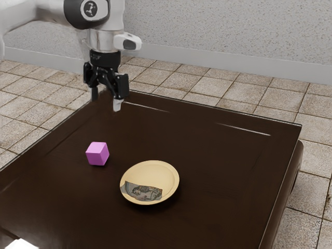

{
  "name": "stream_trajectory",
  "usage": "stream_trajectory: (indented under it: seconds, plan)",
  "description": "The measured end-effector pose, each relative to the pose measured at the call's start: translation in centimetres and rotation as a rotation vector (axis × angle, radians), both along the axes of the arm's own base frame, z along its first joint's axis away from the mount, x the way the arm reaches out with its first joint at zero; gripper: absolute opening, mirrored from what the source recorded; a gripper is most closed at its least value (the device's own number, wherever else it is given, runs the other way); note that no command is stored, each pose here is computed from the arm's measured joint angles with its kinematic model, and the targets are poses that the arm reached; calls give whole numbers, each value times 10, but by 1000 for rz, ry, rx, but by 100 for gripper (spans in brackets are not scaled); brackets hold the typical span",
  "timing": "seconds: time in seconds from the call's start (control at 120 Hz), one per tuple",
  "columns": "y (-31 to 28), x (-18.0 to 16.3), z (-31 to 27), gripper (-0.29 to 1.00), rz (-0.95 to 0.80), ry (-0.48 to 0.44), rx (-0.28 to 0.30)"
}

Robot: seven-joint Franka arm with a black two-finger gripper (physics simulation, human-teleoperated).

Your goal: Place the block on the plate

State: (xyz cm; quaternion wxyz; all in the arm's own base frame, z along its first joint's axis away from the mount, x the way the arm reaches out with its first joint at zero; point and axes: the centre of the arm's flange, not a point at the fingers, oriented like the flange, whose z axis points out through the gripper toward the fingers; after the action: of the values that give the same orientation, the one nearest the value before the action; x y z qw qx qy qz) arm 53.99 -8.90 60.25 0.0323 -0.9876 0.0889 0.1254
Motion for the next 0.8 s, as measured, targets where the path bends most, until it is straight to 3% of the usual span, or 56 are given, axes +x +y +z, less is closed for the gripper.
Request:
stream_trajectory:
  seconds: [0.167,0.517,0.8]
  plan:
    - [112,25,-5,70,235,-83,0]
    - [145,85,-141,70,332,-33,-15]
    - [198,91,-213,70,466,-30,-47]
